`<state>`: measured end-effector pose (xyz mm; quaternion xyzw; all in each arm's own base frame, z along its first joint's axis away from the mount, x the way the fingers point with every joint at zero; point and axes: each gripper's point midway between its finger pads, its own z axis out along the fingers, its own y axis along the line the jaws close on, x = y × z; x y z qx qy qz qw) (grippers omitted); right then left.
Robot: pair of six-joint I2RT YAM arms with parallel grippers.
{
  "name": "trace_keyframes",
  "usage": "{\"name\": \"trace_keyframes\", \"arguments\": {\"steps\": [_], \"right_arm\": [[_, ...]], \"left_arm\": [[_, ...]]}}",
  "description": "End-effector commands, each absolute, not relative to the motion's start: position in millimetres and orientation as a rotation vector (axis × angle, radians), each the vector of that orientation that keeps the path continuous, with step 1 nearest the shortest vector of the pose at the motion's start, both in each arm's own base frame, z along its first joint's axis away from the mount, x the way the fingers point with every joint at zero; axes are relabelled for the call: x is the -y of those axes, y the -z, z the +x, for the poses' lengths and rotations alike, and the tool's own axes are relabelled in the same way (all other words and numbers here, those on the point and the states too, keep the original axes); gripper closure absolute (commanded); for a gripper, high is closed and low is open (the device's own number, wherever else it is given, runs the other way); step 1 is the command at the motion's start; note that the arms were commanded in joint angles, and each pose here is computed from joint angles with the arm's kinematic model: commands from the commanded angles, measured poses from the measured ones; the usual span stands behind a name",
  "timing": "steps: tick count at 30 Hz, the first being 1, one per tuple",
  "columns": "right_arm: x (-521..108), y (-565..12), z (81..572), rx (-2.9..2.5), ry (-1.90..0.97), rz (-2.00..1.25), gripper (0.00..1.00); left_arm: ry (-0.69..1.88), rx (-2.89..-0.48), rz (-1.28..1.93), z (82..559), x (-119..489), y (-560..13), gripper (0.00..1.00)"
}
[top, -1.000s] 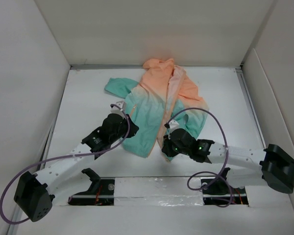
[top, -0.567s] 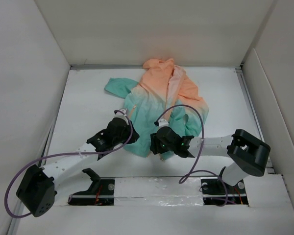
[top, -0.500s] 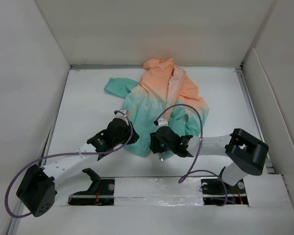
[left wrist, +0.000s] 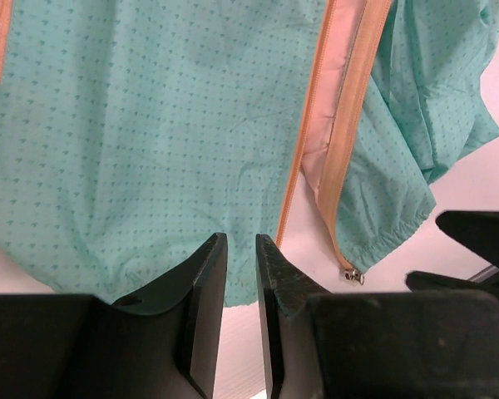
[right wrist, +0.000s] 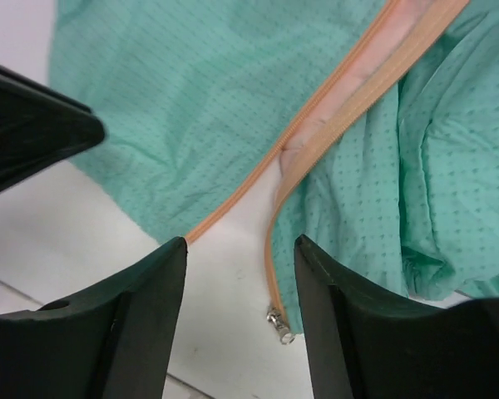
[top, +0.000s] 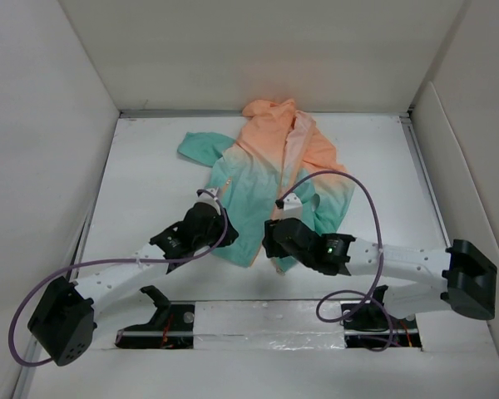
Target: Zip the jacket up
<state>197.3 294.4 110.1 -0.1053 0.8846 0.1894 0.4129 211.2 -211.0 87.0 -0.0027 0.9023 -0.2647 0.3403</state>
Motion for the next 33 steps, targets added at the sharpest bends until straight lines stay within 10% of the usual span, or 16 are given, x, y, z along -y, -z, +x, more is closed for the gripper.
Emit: {"name": "trace_keyframes", "arguments": {"steps": [1, 6, 9, 18, 33], "right_arm": [[-295, -126, 198, -2.205, -0.452, -0.239, 0.45], [-330, -93, 195, -2.224, -0.597, -0.233, 1.0], [-344, -86, 201, -2.223, -0.591, -0.243, 1.0], [-343, -48, 224, -2.294, -0.534, -0.201, 0.58], [-330, -40, 251, -2.283, -0.466, -0.108, 0.99]], "left_arm": [[0.736, -2.279, 0.003, 220, 220, -105, 0.82], [0.721, -2.242, -0.029, 222, 213, -122, 0.84], [0.731, -2.179, -0.072, 223, 206, -139, 0.85], [0.775, -2.184, -0.035, 216, 210, -137, 0.87], [0.822, -2.219, 0.033, 209, 220, -122, 0.78]]}}
